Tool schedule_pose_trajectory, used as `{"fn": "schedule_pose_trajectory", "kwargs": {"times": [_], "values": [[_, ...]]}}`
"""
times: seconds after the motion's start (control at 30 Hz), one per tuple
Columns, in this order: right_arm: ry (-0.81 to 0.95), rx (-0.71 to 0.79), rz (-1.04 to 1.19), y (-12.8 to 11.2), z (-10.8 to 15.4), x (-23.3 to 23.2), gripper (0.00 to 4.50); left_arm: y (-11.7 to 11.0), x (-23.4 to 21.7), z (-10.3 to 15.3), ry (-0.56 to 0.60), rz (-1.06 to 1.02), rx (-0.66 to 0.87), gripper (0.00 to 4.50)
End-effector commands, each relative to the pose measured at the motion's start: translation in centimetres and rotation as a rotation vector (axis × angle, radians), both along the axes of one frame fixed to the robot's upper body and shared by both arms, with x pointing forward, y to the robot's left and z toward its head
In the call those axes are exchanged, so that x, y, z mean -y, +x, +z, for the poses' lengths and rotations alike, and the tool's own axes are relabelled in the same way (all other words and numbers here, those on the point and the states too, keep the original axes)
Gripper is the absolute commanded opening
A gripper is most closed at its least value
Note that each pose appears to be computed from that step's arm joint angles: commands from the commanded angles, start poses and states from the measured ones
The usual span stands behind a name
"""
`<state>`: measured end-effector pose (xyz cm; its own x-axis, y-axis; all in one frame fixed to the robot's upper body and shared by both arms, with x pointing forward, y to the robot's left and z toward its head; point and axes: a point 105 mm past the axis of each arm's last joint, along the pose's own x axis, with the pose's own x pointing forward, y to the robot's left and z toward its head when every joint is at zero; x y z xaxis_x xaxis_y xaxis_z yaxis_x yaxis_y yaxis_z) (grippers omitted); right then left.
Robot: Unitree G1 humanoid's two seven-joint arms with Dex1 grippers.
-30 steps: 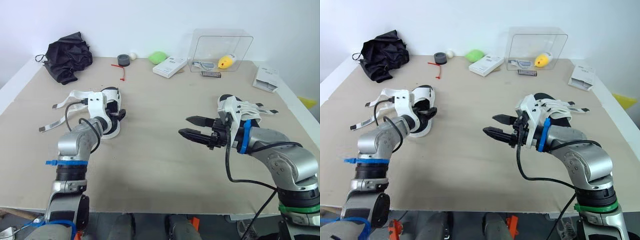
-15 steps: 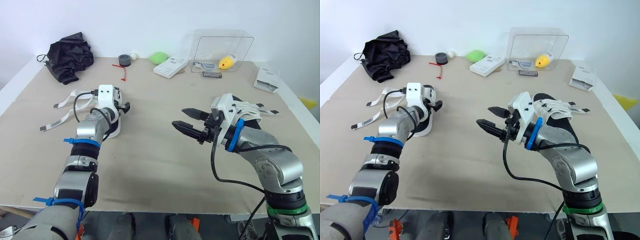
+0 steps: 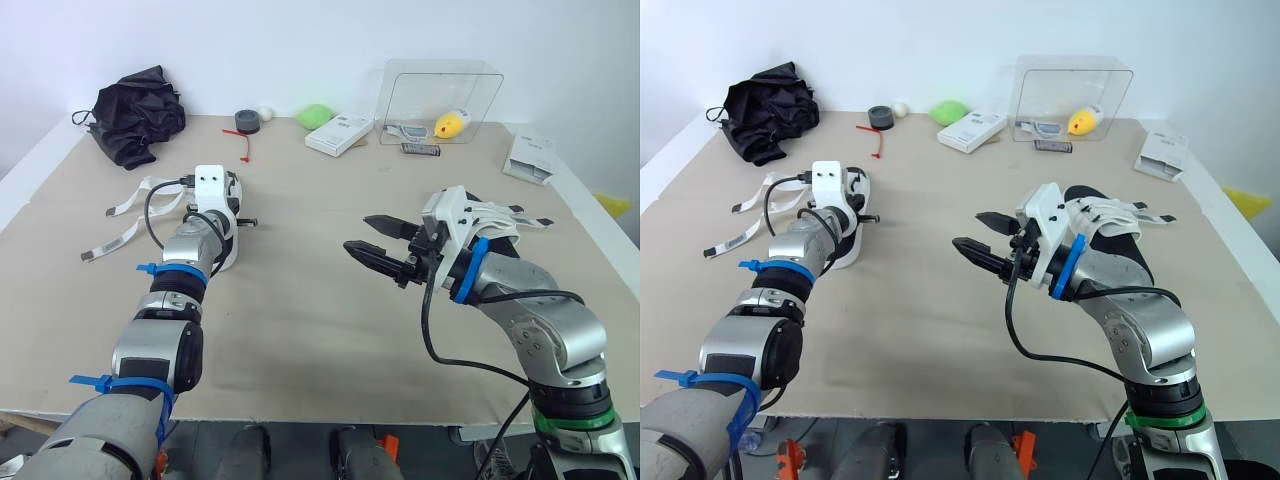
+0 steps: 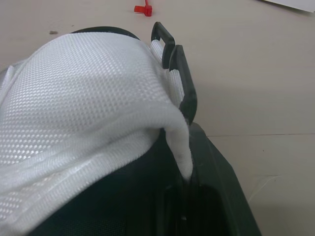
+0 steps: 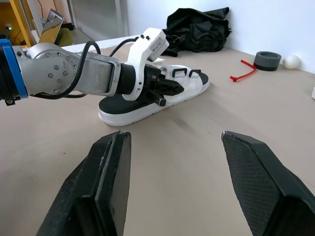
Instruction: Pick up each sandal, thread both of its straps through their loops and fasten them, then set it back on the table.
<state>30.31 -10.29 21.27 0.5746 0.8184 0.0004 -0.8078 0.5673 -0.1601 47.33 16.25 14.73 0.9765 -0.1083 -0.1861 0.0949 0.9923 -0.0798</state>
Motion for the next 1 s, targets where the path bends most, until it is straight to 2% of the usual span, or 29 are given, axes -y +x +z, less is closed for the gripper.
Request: {"fn": "schedule_pose_trajectory", "kwargs": {"times": [0.03,0.13,0.2,0.33,0.47,0.57,0.7,0.77,1.0], "values": [[-0.007,0.057,0.004,-0.5,1.1,0.0,3.21,0.0,0.1,0.7,0.029,-0.035,0.025,0.04],[-0.011,0.054,0.007,-0.5,1.1,0.2,3.21,-0.7,2.4,1.8,0.025,-0.207,0.077,0.04],[-0.014,0.050,0.009,-0.5,1.2,0.5,3.21,-1.9,4.3,2.6,0.033,-0.369,0.120,0.04],[-0.033,-0.020,0.006,-0.3,0.9,2.5,3.21,-7.3,6.9,2.6,0.180,-0.789,0.183,0.04],[-0.067,-0.074,0.005,-0.2,0.4,4.5,3.21,-13.4,7.7,2.5,0.214,-1.163,0.200,0.04],[-0.045,-0.110,0.001,-0.1,0.7,6.1,2.35,-16.4,7.3,1.2,0.268,-1.343,0.147,0.00],[-0.114,-0.124,0.052,-0.4,0.3,6.5,0.66,-17.8,7.6,0.5,0.237,-1.451,0.120,0.00],[-0.146,-0.141,0.082,-0.4,-0.2,6.3,0.02,-18.0,8.1,-0.2,0.252,-1.483,0.113,0.00],[-0.212,-0.194,0.155,-0.3,-1.8,5.6,0.02,-18.0,9.9,-1.9,0.280,-1.543,0.130,0.00]]}}
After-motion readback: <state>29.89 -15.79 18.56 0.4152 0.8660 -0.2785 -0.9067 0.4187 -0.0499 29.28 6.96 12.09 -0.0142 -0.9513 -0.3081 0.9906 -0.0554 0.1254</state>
